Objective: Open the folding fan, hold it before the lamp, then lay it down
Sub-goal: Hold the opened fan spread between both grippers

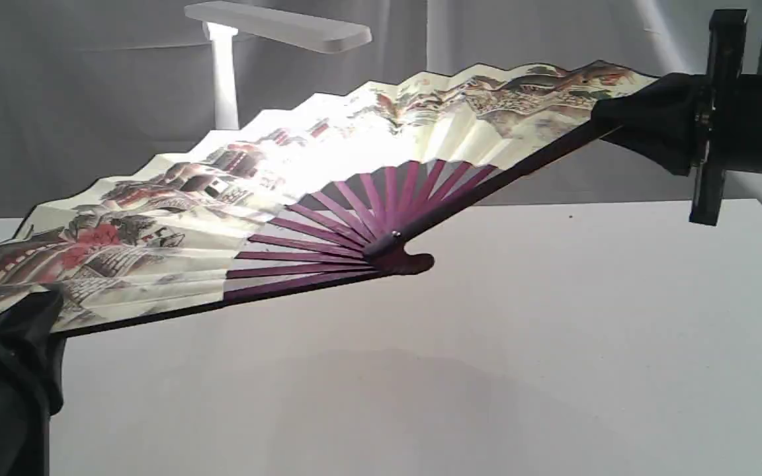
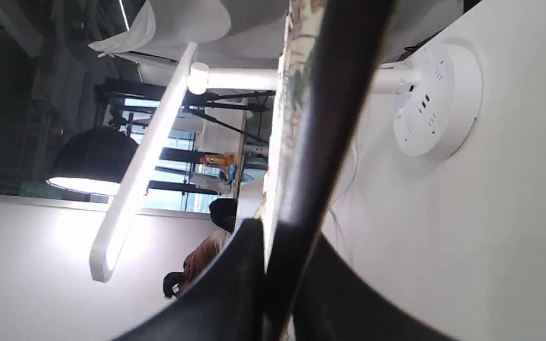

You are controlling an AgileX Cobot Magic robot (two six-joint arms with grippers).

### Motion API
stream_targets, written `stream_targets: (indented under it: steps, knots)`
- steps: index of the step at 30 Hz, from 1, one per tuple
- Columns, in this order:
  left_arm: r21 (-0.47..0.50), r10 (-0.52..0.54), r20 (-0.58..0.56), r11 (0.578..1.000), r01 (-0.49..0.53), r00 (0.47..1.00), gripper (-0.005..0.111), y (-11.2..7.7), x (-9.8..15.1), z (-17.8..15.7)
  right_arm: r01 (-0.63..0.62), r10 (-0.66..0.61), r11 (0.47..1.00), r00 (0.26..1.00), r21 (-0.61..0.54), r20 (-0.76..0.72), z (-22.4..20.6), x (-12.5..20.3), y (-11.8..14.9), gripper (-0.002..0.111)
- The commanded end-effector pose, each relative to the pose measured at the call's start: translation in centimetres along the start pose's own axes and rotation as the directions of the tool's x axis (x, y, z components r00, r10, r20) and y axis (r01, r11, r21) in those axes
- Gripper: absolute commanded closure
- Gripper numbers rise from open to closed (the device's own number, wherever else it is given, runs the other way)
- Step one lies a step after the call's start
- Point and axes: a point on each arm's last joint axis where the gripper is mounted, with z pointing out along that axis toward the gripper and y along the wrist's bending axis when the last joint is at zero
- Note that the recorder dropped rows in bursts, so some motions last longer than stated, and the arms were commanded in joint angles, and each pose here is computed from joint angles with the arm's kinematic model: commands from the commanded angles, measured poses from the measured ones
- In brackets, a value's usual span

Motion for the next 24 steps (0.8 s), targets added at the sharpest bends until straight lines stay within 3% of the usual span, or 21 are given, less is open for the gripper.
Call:
stream_targets:
  steps: [1,13,24]
  knots:
    - [0.031,-0.059,0.131,0.998,0.055,0.990,0.107,-0.4,-2.2,-0.5,0.046,-0.050,0.998,0.996,0.049,0.069,-0.2,-0.6,-0.1,0.108]
    - [0.055,0.009,0.117,0.998,-0.016,0.993,0.107,-2.0,-3.3,-1.4,0.053,-0.058,0.996,0.996,0.070,0.064,0.2,-0.4,-0.2,0.108]
    - [0.056,0.013,0.117,0.998,-0.020,0.993,0.107,-2.1,-3.4,-1.4,0.067,-0.074,0.988,0.996,0.136,0.050,0.1,-0.3,-0.8,0.108]
